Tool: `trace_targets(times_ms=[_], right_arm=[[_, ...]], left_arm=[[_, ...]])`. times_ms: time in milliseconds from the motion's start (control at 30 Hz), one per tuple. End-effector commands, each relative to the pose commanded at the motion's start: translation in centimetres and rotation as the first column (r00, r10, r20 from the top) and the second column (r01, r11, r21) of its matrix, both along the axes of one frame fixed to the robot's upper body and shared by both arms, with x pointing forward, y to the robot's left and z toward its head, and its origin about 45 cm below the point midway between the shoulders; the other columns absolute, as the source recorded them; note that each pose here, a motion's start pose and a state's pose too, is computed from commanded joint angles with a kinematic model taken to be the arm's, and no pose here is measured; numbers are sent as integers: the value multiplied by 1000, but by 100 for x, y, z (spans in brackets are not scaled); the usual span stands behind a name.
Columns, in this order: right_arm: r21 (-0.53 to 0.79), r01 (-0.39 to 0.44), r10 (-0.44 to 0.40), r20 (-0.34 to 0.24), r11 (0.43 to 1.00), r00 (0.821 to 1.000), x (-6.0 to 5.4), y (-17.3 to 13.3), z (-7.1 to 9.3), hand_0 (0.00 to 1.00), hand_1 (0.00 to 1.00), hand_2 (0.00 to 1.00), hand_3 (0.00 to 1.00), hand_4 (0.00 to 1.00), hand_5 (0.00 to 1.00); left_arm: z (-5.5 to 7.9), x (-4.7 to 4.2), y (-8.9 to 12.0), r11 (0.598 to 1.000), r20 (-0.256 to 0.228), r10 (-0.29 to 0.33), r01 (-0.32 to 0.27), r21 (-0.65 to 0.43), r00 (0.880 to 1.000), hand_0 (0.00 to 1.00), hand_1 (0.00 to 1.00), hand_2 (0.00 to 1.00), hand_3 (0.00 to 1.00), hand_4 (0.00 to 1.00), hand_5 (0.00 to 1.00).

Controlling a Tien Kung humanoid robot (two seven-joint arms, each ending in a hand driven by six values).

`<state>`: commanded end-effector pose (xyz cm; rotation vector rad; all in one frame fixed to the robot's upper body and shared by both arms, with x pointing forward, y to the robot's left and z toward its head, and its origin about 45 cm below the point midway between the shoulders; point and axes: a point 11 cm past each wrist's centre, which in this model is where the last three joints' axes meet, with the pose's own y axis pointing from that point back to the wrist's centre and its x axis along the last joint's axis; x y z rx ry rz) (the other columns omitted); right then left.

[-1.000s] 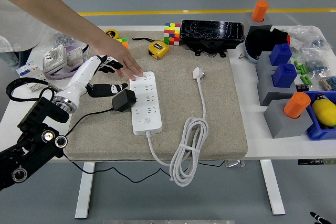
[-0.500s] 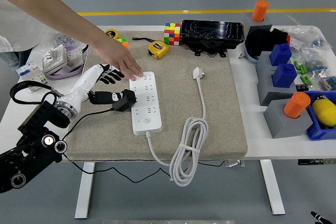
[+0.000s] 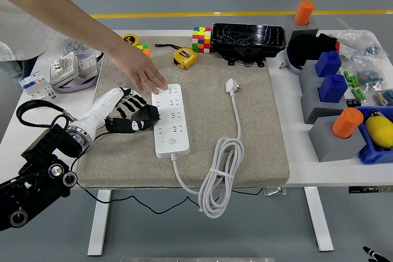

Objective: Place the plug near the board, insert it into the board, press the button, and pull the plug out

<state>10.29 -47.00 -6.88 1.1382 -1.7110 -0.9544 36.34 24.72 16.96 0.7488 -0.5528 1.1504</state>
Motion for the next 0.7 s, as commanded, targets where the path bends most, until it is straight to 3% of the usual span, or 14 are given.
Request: trace_targets(times_ms=[500, 700], right_arm=[[1, 0, 0, -8, 1000, 1000, -40, 4, -12, 664, 673, 660, 587, 929, 527], [2, 4, -4, -5, 1000, 1000, -34, 8, -12, 665, 673, 660, 587, 929, 526]], left_arm=[[-6, -15, -203, 998, -11, -53, 53, -25, 999, 413, 560, 573, 558, 849, 132], [50, 13, -291, 996, 8, -71, 71, -50, 997, 415, 559, 573, 558, 848, 133]])
